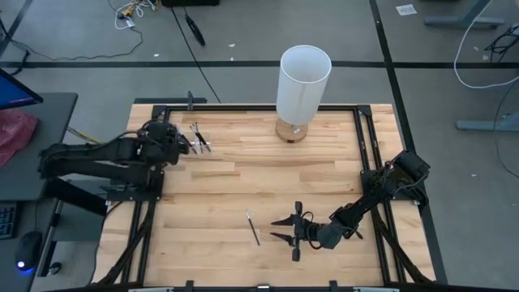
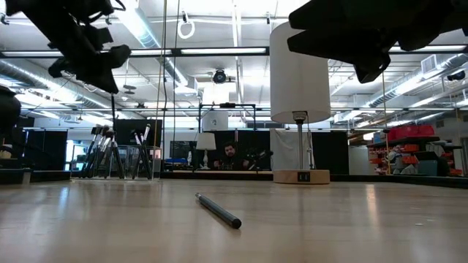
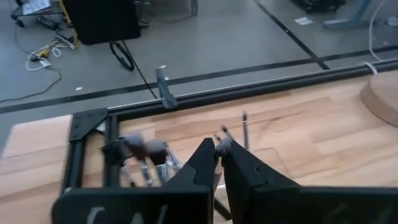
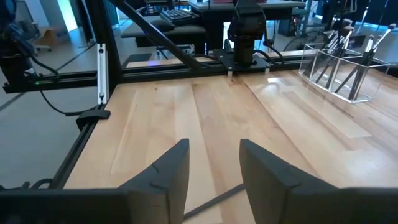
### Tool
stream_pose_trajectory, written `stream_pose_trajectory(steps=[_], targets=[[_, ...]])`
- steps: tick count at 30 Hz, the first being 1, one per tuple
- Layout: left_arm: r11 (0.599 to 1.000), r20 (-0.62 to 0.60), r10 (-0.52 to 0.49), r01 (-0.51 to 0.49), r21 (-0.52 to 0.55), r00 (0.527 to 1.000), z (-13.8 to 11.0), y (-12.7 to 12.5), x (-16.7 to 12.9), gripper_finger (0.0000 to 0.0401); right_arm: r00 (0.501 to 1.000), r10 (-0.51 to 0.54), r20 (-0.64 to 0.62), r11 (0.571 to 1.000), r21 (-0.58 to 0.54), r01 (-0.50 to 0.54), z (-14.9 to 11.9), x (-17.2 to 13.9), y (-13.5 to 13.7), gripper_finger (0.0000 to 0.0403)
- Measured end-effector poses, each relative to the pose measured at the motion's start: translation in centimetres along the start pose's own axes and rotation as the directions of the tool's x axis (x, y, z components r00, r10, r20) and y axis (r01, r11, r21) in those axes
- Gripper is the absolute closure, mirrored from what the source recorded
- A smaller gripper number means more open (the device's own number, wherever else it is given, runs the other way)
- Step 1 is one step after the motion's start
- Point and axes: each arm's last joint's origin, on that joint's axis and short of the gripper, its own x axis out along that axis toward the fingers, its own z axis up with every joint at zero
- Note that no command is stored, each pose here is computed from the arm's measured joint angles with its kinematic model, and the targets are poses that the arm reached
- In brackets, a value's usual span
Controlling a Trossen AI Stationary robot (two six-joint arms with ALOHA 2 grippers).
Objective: Put items in baskets/containers
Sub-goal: Put the black eyeshadow brush into the transparent organizer
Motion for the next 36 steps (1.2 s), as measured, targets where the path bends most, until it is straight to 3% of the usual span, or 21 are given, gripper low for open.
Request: stream_pose_trajectory(steps=[10, 25, 36], targets=[[0.999, -0.109, 0.047, -0.048, -0.005, 0.993, -0.9, 0.4, 3.5, 0.0386, 1.000, 0.001, 0.000, 1.000, 0.001, -0.001, 0.0, 0.0, 0.0, 0.0261], [0.996, -0.230, -0.033, 0.012, -0.089, 0.973, -0.3, 0.8, 4.9, 0.0378, 1.000, 0.001, 0.000, 1.000, 0.001, -0.001, 0.0, 0.0, 0.0, 0.0261], [0.999, -0.310, -0.007, -0.008, -0.047, 0.951, -1.0, -0.3, 6.3, 0.0376, 1.000, 0.001, 0.000, 1.000, 0.001, -0.001, 0.0, 0.0, 0.0, 0.0261]])
